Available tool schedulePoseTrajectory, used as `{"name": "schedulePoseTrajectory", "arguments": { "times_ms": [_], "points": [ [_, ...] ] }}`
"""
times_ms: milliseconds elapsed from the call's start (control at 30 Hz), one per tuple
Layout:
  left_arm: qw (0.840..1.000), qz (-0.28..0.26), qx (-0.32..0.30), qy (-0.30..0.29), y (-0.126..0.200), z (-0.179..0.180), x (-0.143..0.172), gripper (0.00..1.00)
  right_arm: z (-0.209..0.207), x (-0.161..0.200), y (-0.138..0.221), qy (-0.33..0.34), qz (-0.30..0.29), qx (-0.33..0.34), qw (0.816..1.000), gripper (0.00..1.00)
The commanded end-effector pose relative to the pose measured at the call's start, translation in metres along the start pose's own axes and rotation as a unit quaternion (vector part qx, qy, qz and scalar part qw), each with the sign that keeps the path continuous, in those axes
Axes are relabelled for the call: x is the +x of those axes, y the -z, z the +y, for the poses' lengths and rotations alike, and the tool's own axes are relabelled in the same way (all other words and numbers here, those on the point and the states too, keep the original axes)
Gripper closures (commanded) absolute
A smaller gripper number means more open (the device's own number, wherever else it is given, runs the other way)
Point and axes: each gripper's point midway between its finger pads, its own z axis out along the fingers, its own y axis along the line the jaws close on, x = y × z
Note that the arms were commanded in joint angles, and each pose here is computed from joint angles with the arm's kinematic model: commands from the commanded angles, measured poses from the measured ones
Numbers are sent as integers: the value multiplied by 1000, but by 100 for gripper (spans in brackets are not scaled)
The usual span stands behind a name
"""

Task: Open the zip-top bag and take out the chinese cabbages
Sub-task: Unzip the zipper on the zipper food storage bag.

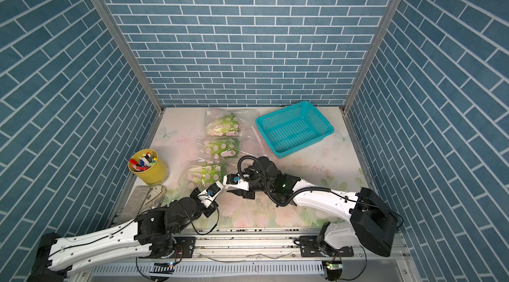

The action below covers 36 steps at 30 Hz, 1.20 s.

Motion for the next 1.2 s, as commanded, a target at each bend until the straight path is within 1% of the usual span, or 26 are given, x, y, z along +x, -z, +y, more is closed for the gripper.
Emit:
{"name": "schedulePoseTrajectory", "arguments": {
  "times_ms": [0,133,333,500,733,1000,1167],
  "points": [
    [1000,0,-4,7,1,2,-2,100,3,-7,-1,14,-17,-5,1000,63],
    [1000,-4,-5,9,2,3,-3,100,4,-9,-3,13,-21,-5,1000,70],
    [1000,-10,-9,15,4,6,-4,100,5,-5,-6,8,-17,-7,1000,73],
    [1000,-13,-8,19,5,6,-5,100,5,-4,-6,8,-15,-4,1000,78],
    [1000,-10,-10,19,5,7,-4,100,2,-6,-5,11,-18,2,1000,79],
    [1000,-8,-8,19,4,5,-3,100,0,-9,-6,12,-20,7,1000,77],
    [1000,-6,-10,19,4,5,-1,100,1,-9,-7,11,-22,3,1000,79]
  ]
}}
